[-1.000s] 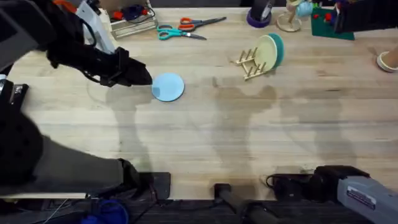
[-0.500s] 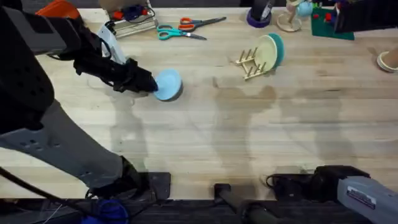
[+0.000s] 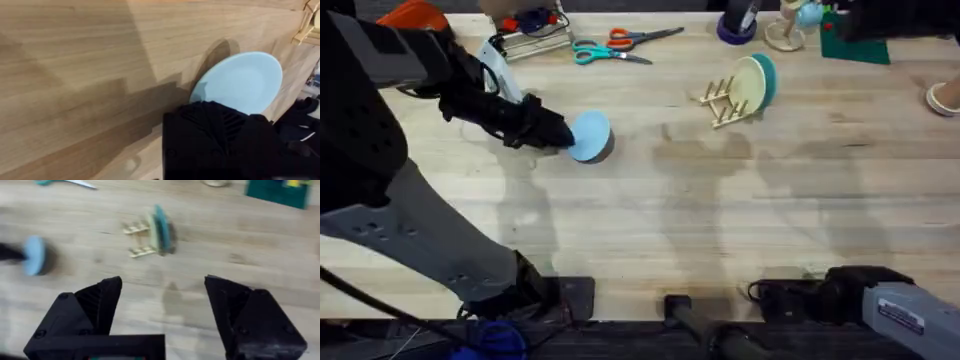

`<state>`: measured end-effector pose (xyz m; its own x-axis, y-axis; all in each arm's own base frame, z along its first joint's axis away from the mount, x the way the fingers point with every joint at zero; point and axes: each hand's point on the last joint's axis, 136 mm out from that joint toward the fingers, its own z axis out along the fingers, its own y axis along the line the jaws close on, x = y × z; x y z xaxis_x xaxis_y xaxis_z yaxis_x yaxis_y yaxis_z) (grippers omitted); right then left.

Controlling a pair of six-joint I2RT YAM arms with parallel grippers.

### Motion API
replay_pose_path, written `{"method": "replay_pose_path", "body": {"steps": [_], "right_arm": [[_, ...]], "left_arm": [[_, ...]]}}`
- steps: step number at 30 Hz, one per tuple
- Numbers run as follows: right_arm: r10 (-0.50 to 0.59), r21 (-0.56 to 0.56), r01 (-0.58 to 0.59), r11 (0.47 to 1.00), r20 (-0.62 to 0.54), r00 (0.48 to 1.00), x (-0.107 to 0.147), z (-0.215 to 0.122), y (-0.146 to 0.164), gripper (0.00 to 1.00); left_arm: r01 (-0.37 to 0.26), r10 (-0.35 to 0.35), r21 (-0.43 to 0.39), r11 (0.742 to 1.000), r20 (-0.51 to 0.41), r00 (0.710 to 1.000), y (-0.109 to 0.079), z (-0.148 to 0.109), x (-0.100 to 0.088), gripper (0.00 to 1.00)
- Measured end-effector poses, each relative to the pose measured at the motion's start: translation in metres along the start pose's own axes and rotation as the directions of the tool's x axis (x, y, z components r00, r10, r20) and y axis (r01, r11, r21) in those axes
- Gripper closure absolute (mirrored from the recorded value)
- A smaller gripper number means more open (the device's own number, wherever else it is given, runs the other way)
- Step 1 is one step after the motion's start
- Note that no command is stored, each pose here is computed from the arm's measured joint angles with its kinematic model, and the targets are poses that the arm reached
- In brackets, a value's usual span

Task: Pick up the plates from the table one by one and place each into a slot on the dish rack.

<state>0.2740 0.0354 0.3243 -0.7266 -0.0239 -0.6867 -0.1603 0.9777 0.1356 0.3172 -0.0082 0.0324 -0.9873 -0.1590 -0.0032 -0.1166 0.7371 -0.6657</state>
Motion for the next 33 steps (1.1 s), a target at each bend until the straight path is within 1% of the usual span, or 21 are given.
{"method": "replay_pose_path", "body": {"steps": [7,12,18,22,26,33], "right_arm": [[0.1,-0.157,-0.105,0.982,-0.04,0.994,-0.013,0.03,0.039,0.007],[0.119,-0.219,-0.145,0.965,-0.126,0.985,-0.009,0.055,0.068,0.007],[0.145,-0.235,-0.213,0.948,-0.275,0.95,0.007,0.097,0.099,0.007],[0.121,-0.24,-0.217,0.946,-0.359,0.926,0.021,0.128,0.122,0.007],[0.092,-0.248,-0.211,0.945,-0.417,0.904,0.035,0.157,0.144,0.007],[0.102,-0.223,-0.245,0.944,-0.511,0.854,0.064,0.21,0.173,0.007]], "left_arm": [[0.0,0.0,0.0,1.0,0.0,1.0,0.0,0.0,0.0,0.959],[0.0,0.0,0.0,1.0,0.0,1.0,0.0,0.0,0.0,0.959],[0.0,0.0,0.0,1.0,0.0,1.0,0.0,0.0,0.0,0.959],[0.0,0.0,0.0,1.0,-0.001,1.0,0.0,0.0,0.0,0.959],[0.0,0.0,0.0,1.0,0.0,1.0,0.0,0.0,0.0,0.959],[0.0,0.0,0.0,1.0,-0.001,1.0,0.0,0.0,0.0,0.959]]}}
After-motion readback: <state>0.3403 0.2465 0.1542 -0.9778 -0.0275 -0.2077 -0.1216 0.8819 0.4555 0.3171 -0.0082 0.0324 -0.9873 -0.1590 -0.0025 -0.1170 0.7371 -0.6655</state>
